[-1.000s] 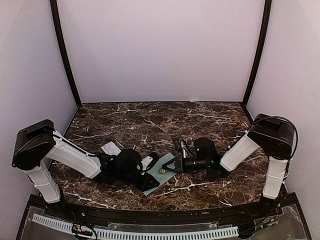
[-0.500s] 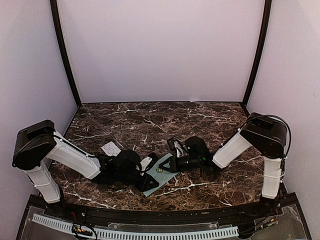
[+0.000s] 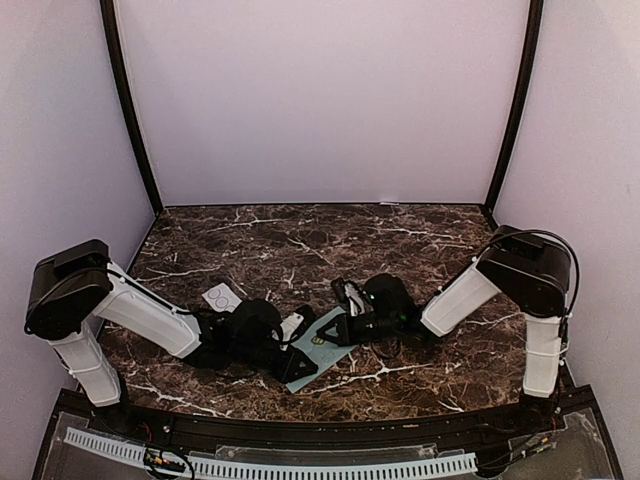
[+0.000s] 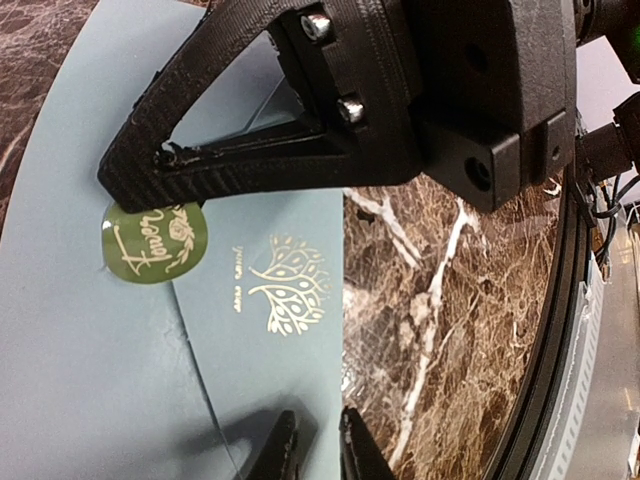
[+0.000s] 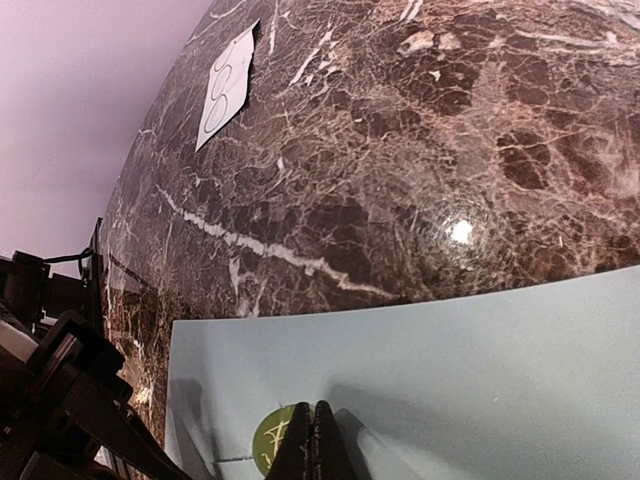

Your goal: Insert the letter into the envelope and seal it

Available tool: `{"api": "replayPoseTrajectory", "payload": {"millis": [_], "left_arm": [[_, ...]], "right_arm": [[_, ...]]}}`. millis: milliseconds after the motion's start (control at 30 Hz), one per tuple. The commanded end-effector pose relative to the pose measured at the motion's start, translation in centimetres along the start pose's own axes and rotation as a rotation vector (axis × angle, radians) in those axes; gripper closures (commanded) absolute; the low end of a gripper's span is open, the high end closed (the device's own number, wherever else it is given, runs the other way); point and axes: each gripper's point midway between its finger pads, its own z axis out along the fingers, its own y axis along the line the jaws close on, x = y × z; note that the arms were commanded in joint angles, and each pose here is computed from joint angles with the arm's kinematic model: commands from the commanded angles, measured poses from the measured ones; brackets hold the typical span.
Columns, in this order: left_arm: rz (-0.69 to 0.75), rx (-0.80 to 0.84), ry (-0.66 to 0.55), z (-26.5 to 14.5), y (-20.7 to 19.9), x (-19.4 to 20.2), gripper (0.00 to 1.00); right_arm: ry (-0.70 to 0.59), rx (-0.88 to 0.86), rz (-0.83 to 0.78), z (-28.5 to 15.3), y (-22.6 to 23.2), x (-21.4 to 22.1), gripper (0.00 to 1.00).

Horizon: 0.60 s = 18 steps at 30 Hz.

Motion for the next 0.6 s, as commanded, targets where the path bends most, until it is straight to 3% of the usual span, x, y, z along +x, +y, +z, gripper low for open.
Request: {"api": "replayPoseTrajectory", "payload": {"millis": [0, 233, 567], "left_arm": [[-0.036, -0.059, 0.112, -0.19, 1.95, 3.38, 0.85], [-0.051, -0.071, 0.114, -0.22, 2.33, 3.45, 0.86], [-0.075, -0.081, 0.133, -0.23, 2.81, 4.02, 0.88]], "right_arm": [[0.003, 0.008, -0.027, 0.57, 0.03, 0.26, 1.00], [0.012, 0.016, -0.030, 0.64, 0.02, 0.36, 0.99], [0.009, 0.054, -0.059, 0.16, 0.13, 0.15, 0.73]]}}
